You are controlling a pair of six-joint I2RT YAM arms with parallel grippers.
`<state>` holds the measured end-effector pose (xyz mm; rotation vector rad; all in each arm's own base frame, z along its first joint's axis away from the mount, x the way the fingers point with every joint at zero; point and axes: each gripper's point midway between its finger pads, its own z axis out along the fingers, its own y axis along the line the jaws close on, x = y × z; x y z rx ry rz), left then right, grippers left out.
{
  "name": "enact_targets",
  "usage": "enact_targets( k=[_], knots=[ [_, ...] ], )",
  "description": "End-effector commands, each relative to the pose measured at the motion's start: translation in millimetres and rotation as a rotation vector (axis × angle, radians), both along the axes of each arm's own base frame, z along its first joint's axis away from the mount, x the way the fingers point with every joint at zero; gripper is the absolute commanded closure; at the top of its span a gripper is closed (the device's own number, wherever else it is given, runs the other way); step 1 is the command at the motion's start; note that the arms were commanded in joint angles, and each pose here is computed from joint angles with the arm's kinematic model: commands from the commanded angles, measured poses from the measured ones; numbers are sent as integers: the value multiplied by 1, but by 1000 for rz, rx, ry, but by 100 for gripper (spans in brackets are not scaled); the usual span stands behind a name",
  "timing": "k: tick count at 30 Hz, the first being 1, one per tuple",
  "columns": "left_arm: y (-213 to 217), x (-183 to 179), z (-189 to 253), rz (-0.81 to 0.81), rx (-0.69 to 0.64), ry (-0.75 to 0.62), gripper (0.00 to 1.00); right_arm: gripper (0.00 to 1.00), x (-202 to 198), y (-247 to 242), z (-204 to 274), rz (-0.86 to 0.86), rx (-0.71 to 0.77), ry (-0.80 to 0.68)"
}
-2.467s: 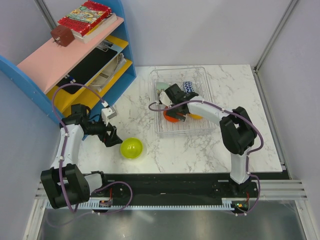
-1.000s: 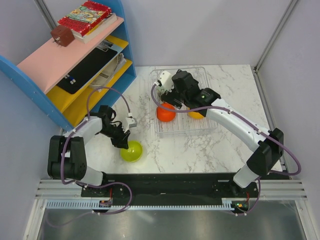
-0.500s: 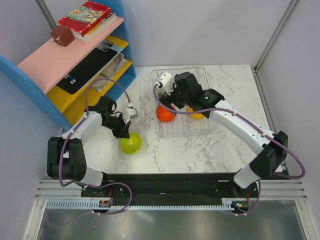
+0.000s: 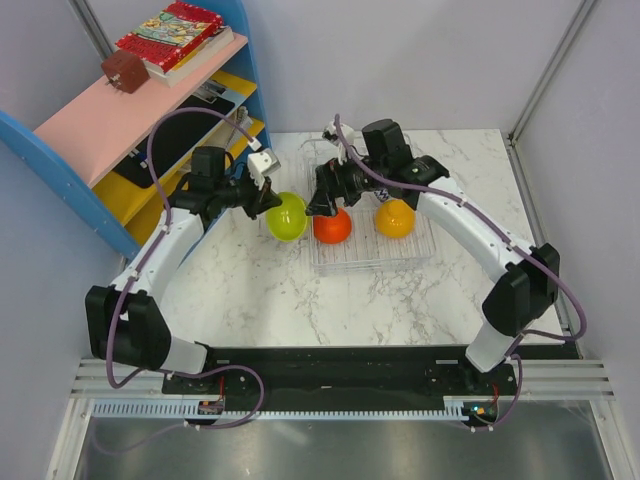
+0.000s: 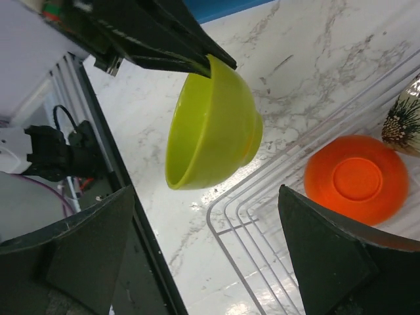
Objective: Load the bowls into the dish rack
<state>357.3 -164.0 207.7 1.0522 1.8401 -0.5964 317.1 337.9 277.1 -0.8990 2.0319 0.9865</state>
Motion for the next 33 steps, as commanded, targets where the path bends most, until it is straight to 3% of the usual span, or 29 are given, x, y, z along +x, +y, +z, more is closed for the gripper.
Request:
enact_targets(
  k=[1,19,27,33],
  knots=[
    [-26,18,53,0,-108,-112,98,2,3,9,11,49,192,222],
    [-46,1,79,-26,-139,-210,98,2,3,16,-20,129,309,420],
    [-46,3,81,-20,-132,-229,98,10,-7,17,-12,216,380,466],
    [-48,0,79,-27,-134,-223,98,10,-3,10,-13,213,398,494]
  ],
)
